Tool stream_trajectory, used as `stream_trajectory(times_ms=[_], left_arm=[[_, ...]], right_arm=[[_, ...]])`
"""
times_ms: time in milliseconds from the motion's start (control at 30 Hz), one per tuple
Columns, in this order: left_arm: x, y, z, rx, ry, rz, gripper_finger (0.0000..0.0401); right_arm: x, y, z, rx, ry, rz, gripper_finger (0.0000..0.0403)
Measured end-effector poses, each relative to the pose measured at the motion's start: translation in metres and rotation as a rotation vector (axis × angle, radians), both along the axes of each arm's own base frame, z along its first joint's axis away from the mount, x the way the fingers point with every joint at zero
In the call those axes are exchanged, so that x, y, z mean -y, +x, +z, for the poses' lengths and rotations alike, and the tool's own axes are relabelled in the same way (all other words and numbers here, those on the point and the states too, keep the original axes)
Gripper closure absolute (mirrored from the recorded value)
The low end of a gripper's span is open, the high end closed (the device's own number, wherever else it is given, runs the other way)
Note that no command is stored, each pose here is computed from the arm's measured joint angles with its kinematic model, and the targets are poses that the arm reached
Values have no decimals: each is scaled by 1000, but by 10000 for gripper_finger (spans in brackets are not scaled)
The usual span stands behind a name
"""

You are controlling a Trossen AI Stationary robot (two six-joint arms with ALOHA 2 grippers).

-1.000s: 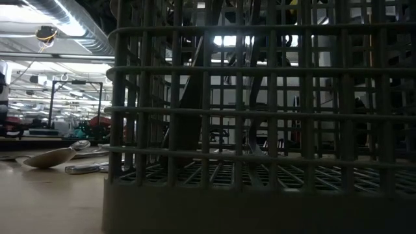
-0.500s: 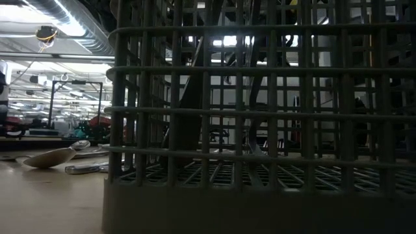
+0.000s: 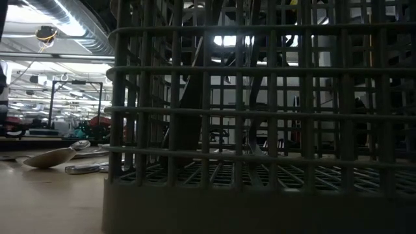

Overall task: Sort silverware
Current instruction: Put the spoon into the gray silverware rack

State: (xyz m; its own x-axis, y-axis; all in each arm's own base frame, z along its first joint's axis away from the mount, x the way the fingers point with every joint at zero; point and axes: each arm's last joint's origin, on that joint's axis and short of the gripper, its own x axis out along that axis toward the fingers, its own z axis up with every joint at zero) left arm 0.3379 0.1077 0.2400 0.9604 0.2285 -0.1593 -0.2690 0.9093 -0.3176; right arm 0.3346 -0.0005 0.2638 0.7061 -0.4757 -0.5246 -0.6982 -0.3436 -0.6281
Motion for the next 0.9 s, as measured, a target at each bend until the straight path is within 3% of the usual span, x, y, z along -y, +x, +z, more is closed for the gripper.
stream_trajectory(times_ms=[200, 500, 900], left_arm=[[-1, 4, -4, 30, -1, 1, 249], [0, 5, -2, 33, 28, -13, 386], [1, 5, -2, 29, 25, -25, 395]], right_arm=[[0, 0, 0, 0, 0, -1, 384], [0, 0, 0, -5, 1, 7, 384], [-1, 0, -1, 15, 58, 10, 377]])
